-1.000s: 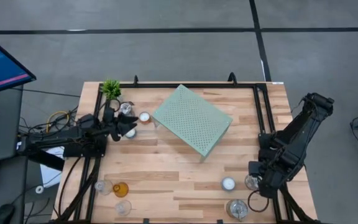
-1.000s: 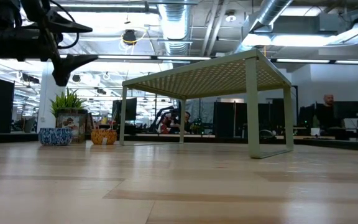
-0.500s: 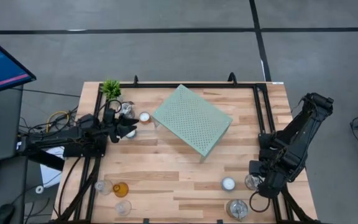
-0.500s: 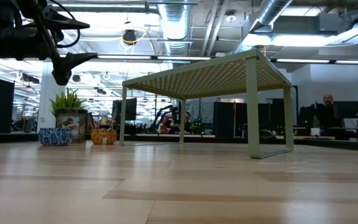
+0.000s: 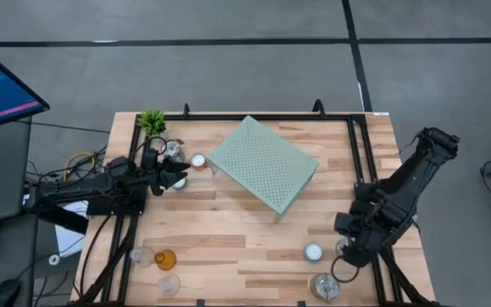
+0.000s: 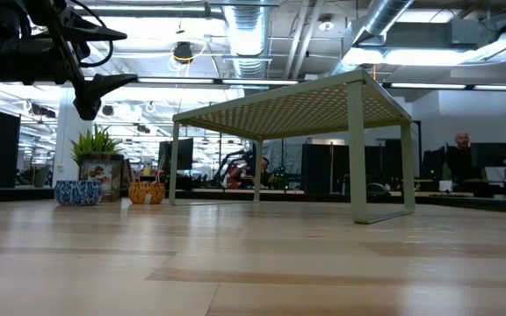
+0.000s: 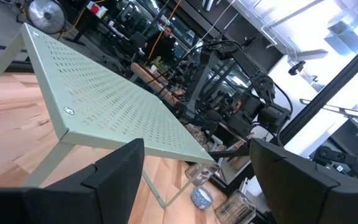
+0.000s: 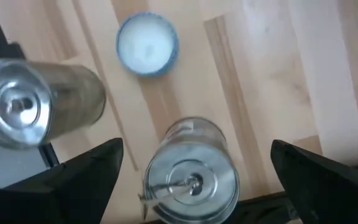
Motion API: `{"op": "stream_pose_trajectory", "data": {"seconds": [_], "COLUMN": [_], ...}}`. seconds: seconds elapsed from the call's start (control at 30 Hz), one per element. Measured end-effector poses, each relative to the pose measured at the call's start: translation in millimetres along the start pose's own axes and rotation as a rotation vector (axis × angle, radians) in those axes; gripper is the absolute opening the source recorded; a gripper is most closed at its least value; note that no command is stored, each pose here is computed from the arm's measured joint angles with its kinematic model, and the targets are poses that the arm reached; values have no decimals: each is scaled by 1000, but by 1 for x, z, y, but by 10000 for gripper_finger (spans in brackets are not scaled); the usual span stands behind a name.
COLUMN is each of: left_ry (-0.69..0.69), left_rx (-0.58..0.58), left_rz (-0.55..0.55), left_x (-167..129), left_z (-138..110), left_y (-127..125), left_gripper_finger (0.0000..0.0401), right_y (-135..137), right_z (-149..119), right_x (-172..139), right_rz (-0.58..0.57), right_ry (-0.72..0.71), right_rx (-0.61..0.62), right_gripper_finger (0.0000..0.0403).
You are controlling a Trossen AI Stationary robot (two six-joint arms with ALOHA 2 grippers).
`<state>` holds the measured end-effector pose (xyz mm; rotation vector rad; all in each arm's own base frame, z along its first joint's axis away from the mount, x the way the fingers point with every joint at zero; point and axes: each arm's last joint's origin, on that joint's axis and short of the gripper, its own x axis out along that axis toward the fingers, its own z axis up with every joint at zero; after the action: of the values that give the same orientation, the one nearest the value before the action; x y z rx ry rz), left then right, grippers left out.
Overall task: Stock candles on shelf
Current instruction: Put the right silver scented candle on the shelf
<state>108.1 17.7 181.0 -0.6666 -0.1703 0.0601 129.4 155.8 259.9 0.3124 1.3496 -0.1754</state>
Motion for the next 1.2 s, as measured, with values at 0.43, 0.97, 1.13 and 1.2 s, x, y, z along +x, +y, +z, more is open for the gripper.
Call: {"op": "stream_pose_trajectory", "data": {"seconds": [0.43, 0.97, 1.13, 1.2], "left_ry": [-1, -6, -9, -10], "left_rx": [0, 0, 1, 1], "left_rz": [0, -4, -7, -8], "left_x": [0, 0, 0, 0], "left_z": [0, 1, 1, 1], "left_y": [0, 0, -1, -1], "left_gripper_finger": [294, 294, 294, 294], "right_y": [18, 12, -2, -5], "right_z": [9, 11, 4, 1], "right_x": [-2, 4, 4, 4], "right_rz": [220, 128, -15, -42], "right_ry": [-5, 10, 111, 151], "right_rx": [144, 178, 249, 263], "right_gripper_finger": [398, 399, 398, 396]}}
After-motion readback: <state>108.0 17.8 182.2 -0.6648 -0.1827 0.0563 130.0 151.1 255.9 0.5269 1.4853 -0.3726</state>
